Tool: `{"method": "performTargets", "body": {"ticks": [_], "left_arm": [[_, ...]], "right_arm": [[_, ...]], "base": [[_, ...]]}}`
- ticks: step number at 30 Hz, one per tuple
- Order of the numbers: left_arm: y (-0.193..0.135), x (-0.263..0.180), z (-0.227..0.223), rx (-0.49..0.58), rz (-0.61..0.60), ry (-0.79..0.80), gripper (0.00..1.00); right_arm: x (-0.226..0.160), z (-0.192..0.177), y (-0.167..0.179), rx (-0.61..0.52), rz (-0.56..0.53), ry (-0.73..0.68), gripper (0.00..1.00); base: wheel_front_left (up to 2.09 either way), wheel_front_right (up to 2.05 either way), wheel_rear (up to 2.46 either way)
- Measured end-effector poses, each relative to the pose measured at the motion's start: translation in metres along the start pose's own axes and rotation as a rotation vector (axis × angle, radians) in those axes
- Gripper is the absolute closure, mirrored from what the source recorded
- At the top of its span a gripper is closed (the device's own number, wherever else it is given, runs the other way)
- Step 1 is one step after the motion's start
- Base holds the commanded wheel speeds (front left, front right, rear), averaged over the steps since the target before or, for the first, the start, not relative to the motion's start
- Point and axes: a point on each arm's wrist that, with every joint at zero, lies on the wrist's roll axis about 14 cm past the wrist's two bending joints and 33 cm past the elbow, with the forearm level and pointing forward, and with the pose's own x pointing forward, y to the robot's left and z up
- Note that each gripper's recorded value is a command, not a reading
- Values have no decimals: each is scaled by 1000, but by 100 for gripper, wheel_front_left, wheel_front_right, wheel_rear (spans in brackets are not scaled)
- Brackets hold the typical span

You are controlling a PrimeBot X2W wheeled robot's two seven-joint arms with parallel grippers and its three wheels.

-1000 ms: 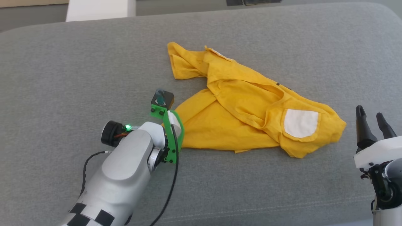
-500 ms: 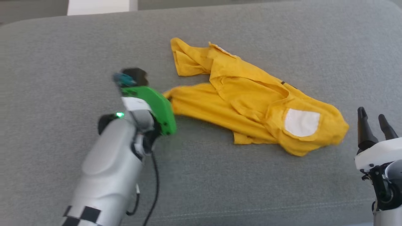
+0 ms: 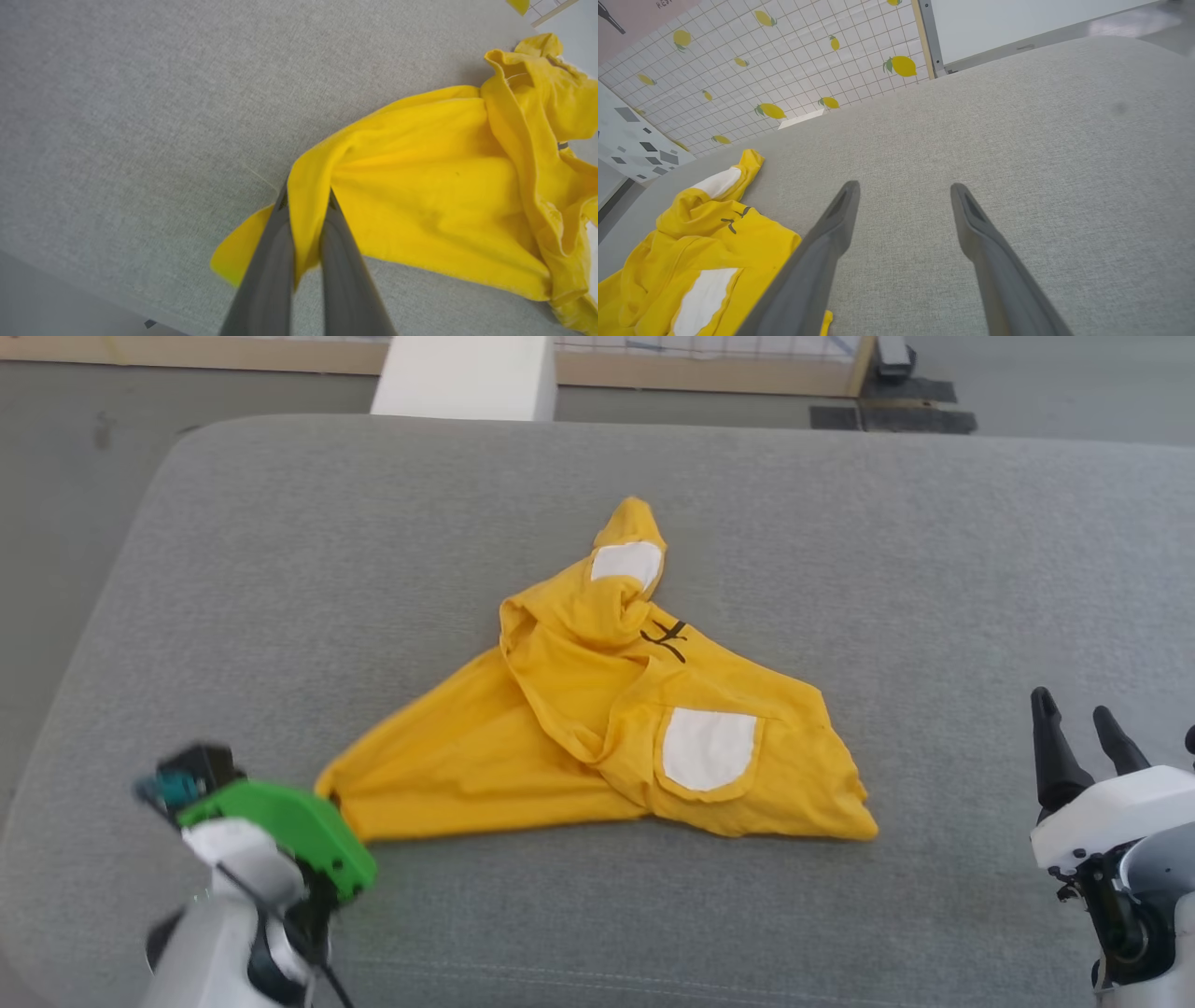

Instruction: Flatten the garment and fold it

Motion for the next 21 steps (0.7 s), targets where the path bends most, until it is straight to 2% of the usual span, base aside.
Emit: {"method": "performTargets", "body": {"ticks": [1, 2, 3, 4, 7, 10, 15, 21], "left_arm": [[6, -6, -10, -23, 9, 16, 100], [9, -10, -14, -45, 9, 18, 82], [9, -14, -15, -63, 3, 8, 11], [7, -18, -12, -71, -13, -14, 0], [-4, -26, 11, -72, -67, -129, 0], [-17, -34, 40, -20, -124, -282, 0], [-32, -54, 83, 137, -179, -570, 0], [-49, -73, 100, 305, -218, -756, 0]], "right_arm": [[1, 0, 5, -2, 14, 2, 0], [2, 0, 9, -3, 24, 3, 0], [3, 0, 14, -5, 37, 4, 0], [4, 0, 18, -6, 46, 4, 0], [3, 0, 25, -11, 67, 5, 0], [1, 1, 26, -13, 70, 3, 0], [-4, 5, 23, -14, 65, -8, 0], [-11, 2, 25, -23, 77, 3, 0]], "base": [[0, 0, 0], [0, 0, 0], [0, 0, 0], [0, 0, 0], [0, 0, 0], [0, 0, 0], [0, 0, 0], [0, 0, 0]]}}
